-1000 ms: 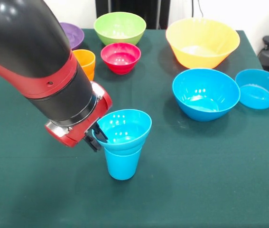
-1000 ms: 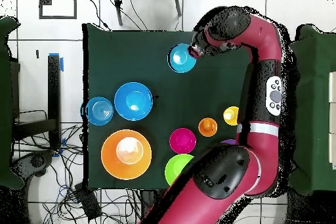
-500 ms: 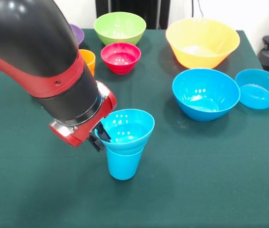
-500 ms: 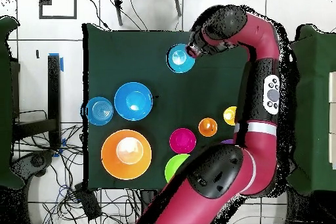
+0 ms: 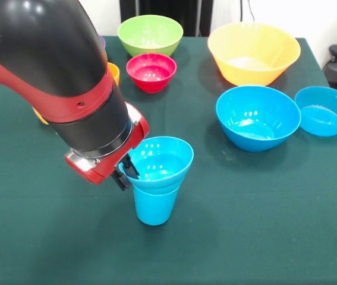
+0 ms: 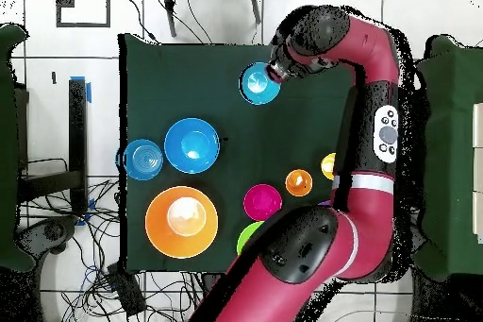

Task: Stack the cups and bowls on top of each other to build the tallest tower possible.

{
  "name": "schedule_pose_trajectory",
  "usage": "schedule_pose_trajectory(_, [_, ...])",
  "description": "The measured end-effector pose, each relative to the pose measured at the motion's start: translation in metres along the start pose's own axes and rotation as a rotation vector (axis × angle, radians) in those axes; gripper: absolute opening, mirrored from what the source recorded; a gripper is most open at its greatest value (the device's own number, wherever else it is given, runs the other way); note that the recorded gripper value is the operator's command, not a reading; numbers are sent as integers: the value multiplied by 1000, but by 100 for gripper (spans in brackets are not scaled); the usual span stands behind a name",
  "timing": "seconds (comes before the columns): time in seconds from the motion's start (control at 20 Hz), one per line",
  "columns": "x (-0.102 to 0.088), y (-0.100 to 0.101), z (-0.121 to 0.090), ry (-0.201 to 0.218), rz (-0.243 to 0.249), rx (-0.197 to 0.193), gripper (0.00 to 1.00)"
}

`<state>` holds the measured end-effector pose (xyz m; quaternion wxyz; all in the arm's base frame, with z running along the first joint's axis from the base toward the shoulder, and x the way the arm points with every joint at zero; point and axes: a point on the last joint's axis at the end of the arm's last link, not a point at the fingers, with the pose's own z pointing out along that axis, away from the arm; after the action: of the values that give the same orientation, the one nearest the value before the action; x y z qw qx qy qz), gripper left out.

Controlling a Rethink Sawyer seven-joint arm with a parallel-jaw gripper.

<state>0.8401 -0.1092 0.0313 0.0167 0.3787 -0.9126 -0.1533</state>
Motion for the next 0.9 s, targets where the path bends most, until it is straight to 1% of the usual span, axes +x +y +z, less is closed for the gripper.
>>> schedule_pose_trajectory(0.2, [-1, -1, -2, 13, 2, 18, 0])
schedule_pose_trajectory(0.25, [0, -3, -3, 22, 5, 27, 0])
schedule_pose_trajectory(0.5, [4, -4, -5, 35, 10, 34, 0])
schedule_pose_trajectory(0.6, [9, -6, -8, 46, 14, 40, 0])
schedule_pose_trajectory(0.85, [20, -9, -12, 79, 19, 69, 0])
schedule_pose_trajectory(0.9, [21, -9, -12, 80, 19, 71, 0])
